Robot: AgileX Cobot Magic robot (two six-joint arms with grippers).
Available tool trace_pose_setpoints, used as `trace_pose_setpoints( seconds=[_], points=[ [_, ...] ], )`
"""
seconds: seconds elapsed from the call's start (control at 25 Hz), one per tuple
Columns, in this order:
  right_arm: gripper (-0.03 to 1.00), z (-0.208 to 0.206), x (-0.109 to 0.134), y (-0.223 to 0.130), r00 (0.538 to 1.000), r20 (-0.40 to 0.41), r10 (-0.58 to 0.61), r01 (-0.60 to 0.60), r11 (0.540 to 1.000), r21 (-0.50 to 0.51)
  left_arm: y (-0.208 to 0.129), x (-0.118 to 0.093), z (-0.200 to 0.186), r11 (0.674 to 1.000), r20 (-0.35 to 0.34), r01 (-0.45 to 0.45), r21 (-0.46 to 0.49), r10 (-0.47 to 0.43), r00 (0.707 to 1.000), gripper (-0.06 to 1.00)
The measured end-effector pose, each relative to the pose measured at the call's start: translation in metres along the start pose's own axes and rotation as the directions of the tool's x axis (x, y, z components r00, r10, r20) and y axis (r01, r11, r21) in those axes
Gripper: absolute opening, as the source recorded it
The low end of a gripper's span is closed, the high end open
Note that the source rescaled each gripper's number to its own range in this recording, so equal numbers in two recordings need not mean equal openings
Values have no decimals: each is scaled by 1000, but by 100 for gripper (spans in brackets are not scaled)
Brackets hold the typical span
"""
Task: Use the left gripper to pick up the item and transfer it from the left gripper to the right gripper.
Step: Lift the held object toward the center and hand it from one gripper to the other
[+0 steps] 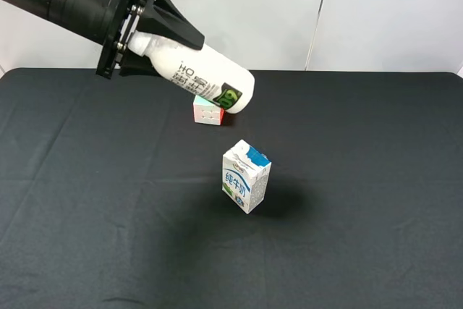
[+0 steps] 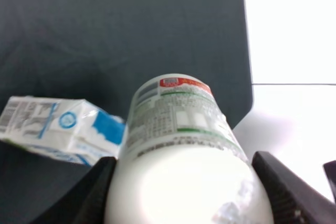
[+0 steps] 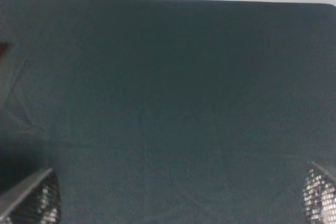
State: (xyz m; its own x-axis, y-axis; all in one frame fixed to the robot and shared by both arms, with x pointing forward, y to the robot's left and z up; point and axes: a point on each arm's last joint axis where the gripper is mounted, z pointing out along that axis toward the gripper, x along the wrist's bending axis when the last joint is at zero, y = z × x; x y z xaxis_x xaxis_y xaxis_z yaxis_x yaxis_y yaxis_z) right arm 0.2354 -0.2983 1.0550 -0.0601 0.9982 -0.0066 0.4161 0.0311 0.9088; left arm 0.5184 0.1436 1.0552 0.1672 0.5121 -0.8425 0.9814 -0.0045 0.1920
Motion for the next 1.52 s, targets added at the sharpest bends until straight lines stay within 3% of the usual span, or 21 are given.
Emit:
trace_pose_setpoints(
  seconds=[0.28, 0.52, 0.72, 1.0, 1.28, 1.52],
  points=[
    [100, 0, 0, 0, 1000, 0, 0, 0, 1000, 0, -2, -2, 0, 999, 26, -39, 24, 38, 999, 2],
    [100, 0, 0, 0, 1000, 5, -3, 3, 1000, 0, -3, -11, -1, 996, 121, -90, 27, 86, 989, 2],
    [100, 0, 0, 0, 1000, 5, -3, 3, 1000, 0, -6, -15, 3, 993, 142, -116, 38, 109, 984, 2],
    [100, 0, 1, 0, 1000, -10, -9, 9, 1000, 0, -18, -16, 44, 978, 204, -139, 157, 106, 973, 2],
    [100, 3, 11, 5, 990, -126, -66, 69, 997, 17, -15, -15, 57, 981, 292, -127, 149, 79, 953, 2],
    [100, 24, 24, 31, 946, -293, -141, 173, 981, 86, -16, -17, 56, 979, 306, -132, 156, 80, 949, 2]
  ],
)
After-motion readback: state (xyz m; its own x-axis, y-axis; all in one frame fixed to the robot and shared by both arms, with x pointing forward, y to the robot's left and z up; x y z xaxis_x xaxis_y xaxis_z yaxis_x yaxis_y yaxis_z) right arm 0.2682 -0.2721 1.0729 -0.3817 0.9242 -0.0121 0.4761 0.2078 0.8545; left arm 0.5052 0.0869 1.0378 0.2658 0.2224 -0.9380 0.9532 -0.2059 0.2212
